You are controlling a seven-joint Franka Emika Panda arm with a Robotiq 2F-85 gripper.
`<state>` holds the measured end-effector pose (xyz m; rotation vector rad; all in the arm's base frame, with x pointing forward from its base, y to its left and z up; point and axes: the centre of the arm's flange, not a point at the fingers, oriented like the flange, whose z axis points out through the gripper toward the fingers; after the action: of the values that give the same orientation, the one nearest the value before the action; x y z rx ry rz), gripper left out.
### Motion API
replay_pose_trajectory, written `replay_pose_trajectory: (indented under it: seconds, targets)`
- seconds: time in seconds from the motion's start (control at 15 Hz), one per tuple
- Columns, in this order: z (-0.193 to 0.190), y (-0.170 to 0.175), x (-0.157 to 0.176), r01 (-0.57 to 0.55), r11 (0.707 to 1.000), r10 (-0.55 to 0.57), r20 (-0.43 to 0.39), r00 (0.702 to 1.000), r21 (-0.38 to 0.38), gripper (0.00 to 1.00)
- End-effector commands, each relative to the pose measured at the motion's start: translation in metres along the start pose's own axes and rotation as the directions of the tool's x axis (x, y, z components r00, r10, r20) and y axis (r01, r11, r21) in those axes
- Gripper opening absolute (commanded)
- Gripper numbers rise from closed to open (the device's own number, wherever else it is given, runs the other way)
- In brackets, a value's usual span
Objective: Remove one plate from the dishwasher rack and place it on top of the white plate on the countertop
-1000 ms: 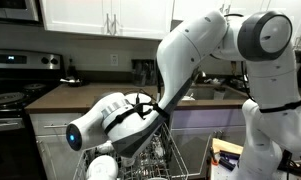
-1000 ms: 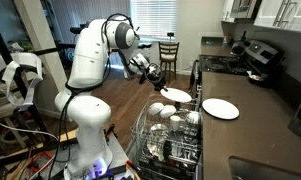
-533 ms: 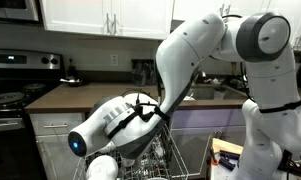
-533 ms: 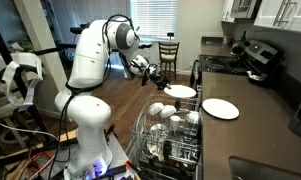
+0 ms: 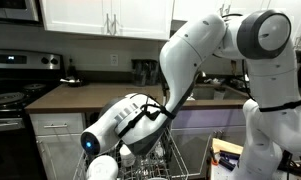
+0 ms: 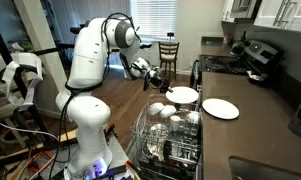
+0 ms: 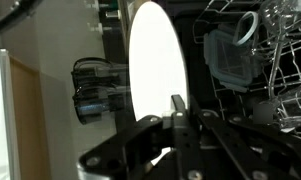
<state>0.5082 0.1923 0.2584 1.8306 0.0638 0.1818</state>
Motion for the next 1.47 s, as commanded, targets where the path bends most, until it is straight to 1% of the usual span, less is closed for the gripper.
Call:
replay_pose_trajectory:
  seconds: [0.0,0.33,0.67,0.8,0.93,1.0,1.07,1.4]
  targets:
    - [0.019,0.024,-0.019,-0.060,0.998,0.061,-0.052,0.997,0.013,0.02]
    - [0.032,0.040,-0.028,-0.045,0.999,0.046,-0.051,0.998,0.030,0.02]
    - [0.039,0.053,-0.028,0.005,0.996,-0.001,-0.048,0.999,0.091,0.02]
    - [0.042,0.061,-0.025,0.015,0.996,-0.012,-0.039,0.999,0.088,0.02]
    - [0.047,0.070,-0.024,0.015,0.998,-0.015,-0.001,1.000,0.062,0.02]
    - [0.044,0.046,-0.020,-0.007,0.997,0.009,-0.016,1.000,0.081,0.02]
    - [0.045,0.047,-0.019,-0.009,0.997,0.010,-0.014,1.000,0.082,0.07]
    - [0.045,0.039,-0.020,0.005,0.996,-0.004,-0.015,1.000,0.085,0.07]
